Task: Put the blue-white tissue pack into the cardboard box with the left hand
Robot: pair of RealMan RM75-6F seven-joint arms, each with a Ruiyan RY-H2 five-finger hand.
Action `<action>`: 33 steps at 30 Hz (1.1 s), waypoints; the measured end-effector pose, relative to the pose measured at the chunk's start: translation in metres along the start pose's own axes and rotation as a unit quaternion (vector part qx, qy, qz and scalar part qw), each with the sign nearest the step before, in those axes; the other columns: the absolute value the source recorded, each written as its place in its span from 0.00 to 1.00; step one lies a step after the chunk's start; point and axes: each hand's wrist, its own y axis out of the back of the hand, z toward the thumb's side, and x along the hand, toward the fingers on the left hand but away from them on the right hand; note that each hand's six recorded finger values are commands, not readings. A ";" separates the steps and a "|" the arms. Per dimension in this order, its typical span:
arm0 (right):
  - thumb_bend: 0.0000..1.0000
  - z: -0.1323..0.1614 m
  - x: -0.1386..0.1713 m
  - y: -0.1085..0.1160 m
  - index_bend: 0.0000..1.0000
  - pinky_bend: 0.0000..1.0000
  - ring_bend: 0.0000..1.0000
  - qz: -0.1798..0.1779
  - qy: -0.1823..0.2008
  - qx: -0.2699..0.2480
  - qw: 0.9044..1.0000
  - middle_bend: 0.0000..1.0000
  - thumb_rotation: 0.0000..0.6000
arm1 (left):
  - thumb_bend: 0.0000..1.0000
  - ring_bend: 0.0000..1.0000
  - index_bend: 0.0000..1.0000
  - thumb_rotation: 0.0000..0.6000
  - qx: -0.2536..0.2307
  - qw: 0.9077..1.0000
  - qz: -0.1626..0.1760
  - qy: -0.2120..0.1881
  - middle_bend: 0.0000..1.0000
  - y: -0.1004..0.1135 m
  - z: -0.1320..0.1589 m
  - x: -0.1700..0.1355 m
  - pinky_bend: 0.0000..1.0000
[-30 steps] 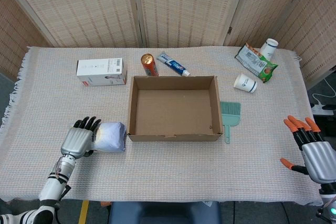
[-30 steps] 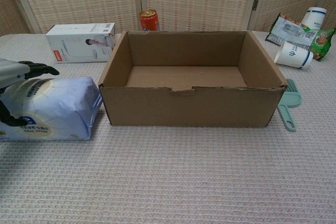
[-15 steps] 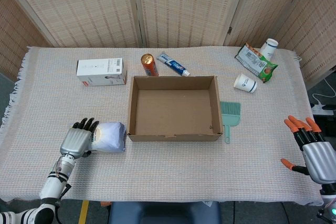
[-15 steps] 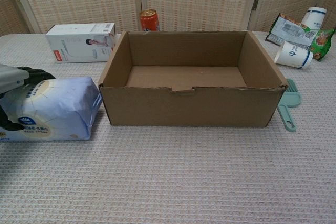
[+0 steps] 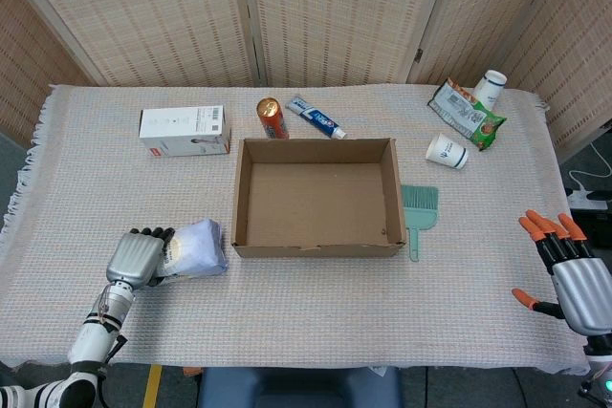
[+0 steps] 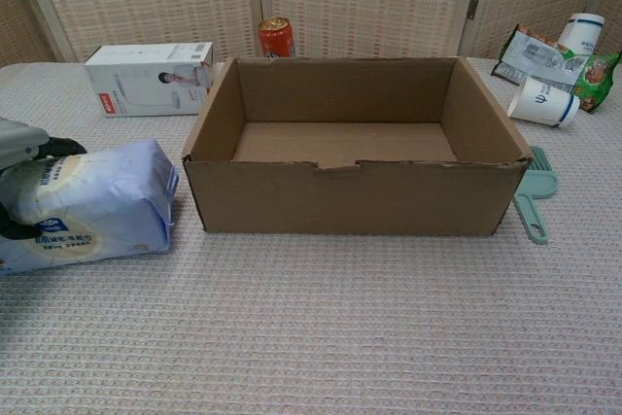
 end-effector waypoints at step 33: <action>0.00 0.002 0.001 0.002 0.05 0.00 0.00 -0.002 0.003 -0.002 1.000 0.03 1.00 | 0.26 0.60 0.59 1.00 0.058 0.986 0.155 -0.003 0.66 0.141 -0.018 -0.044 0.65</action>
